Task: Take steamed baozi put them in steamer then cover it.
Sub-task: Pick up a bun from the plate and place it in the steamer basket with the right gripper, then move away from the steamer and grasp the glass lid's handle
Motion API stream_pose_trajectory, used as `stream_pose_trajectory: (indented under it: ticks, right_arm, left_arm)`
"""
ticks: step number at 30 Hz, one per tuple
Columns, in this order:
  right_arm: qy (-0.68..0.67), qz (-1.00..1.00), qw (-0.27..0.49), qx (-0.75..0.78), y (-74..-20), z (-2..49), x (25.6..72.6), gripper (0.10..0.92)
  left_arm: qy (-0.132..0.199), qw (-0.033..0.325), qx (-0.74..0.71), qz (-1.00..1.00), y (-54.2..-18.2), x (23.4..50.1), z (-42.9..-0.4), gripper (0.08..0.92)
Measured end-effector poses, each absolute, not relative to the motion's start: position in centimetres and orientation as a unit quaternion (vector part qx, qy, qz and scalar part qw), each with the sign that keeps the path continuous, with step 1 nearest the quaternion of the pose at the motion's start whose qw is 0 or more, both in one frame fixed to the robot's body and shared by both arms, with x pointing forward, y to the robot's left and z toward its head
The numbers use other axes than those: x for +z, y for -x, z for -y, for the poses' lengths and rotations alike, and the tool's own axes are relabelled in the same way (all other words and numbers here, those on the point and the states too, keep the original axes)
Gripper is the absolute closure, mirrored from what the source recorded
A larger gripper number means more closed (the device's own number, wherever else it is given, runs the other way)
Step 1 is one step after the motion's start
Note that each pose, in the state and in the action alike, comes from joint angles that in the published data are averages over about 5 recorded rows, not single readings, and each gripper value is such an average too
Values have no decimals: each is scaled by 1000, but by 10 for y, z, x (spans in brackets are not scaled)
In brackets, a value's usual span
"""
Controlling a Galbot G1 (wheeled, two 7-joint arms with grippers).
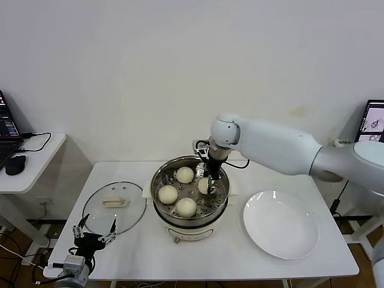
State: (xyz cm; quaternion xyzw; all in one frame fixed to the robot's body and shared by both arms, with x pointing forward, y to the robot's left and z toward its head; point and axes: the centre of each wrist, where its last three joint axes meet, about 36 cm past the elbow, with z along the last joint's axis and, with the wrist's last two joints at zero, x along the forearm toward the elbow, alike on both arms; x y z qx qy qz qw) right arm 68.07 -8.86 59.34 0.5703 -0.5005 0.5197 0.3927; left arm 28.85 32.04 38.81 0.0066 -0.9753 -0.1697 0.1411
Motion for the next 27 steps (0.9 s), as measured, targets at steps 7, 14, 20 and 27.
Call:
stream_pose_trajectory:
  ticks: [7, 14, 20, 27]
  right_arm:
    - [-566, 508, 390, 519, -682, 92, 592, 372]
    - [-566, 524, 378, 511, -681, 104, 613, 209]
    - [-566, 559, 351, 495, -675, 133, 649, 200]
    - [-547, 649, 278, 449, -658, 194, 685, 200]
  left_arm:
    - [-7, 142, -169, 975, -288, 388, -320, 177]
    - [-7, 140, -164, 976, -290, 388, -318, 177]
    - [-13, 134, -153, 979, -292, 388, -315, 177]
    - [-15, 124, -133, 983, -291, 387, -312, 177]
